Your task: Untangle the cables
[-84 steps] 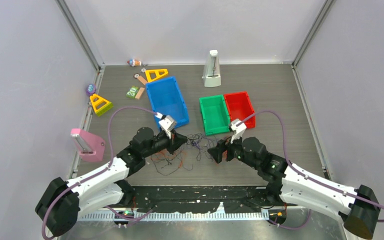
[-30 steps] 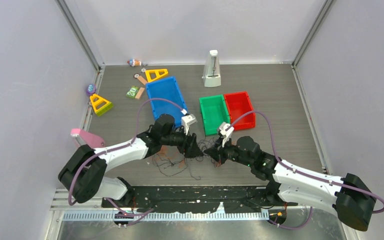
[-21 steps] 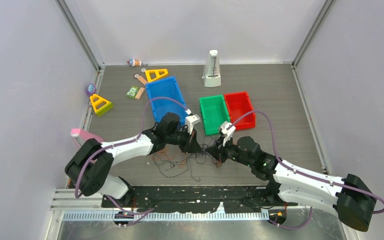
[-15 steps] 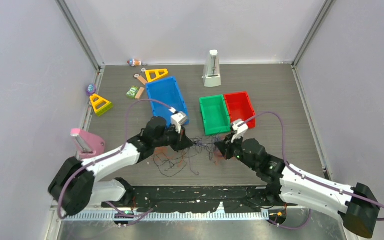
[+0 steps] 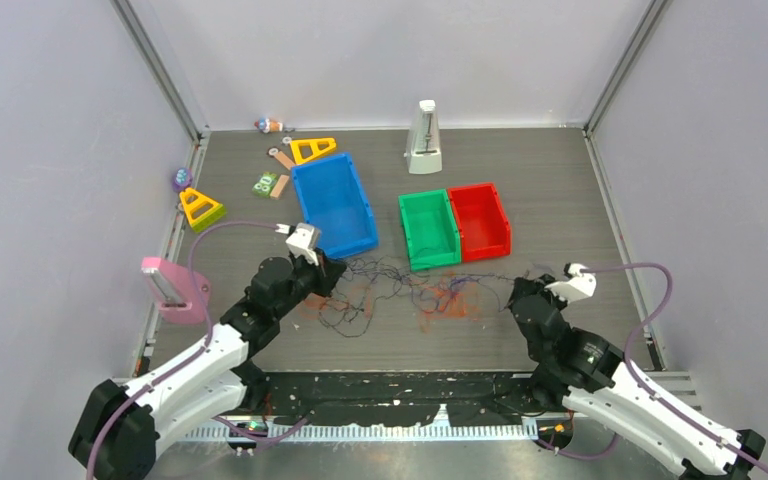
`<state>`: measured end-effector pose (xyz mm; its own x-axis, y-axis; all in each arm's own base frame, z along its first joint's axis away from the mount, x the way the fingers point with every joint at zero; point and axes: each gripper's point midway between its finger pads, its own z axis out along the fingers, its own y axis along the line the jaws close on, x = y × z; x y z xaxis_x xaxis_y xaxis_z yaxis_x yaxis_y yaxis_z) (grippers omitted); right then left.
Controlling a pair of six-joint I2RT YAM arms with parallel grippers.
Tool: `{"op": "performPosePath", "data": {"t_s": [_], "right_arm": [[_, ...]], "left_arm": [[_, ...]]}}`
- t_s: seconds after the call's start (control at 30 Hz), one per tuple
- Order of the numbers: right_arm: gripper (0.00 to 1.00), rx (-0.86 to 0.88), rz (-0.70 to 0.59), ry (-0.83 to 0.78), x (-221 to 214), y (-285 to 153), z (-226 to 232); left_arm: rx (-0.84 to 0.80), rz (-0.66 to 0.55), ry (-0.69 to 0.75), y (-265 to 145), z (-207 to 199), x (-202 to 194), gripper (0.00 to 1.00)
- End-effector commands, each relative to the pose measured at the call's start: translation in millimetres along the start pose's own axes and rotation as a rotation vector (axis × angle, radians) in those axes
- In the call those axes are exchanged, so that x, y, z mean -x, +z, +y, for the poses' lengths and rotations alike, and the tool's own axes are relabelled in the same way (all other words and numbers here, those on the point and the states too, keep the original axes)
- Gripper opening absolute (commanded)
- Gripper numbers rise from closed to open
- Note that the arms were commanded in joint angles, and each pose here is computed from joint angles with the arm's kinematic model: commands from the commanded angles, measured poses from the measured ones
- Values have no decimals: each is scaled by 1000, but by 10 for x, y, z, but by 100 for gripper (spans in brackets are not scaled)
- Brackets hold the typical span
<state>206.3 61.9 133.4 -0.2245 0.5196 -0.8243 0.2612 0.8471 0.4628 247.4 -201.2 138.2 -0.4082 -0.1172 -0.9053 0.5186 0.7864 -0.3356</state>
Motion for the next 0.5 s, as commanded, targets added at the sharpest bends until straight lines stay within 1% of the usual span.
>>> {"op": "performPosePath", "data": {"t_s": [0.0,0.07,0.1,0.13,0.17,0.2,0.23,0.27,0.3,0.33,0.37,0.4,0.43,0.47], "right_arm": [[5,-158,-157,53,338,-57,-357],[5,-163,-161,57,369,-74,-364],[6,-164,-162,60,390,-80,-351],[8,-162,-157,35,390,-72,-326],[24,-151,-150,3,393,-65,-288],[34,-91,-116,-84,363,-37,-121],[54,-5,-48,-125,257,-37,58],[62,67,-32,-201,247,-21,238],[72,170,34,-235,134,-59,437],[75,241,40,-286,128,-61,605],[78,341,94,-313,15,-120,774],[79,414,87,-345,10,-133,936],[81,516,131,-367,-98,-213,1087],[82,578,120,-393,-101,-230,1225]], "left_arm": [[140,-82,1,-32,247,175,0],[164,-86,-7,-47,287,179,0],[142,-97,-10,-40,247,201,0],[97,-95,-1,-30,172,200,0],[35,-86,15,-16,64,192,0],[-19,-69,34,-3,-26,173,0],[-56,-54,40,15,-98,177,0],[-96,-40,47,24,-169,170,0],[-135,-33,53,30,-238,165,0],[-179,-28,58,28,-312,162,0],[-219,-23,62,21,-378,152,0],[-249,-25,65,9,-432,157,0],[-277,-28,69,-6,-481,161,0],[-297,-35,72,-22,-513,167,0]]}}
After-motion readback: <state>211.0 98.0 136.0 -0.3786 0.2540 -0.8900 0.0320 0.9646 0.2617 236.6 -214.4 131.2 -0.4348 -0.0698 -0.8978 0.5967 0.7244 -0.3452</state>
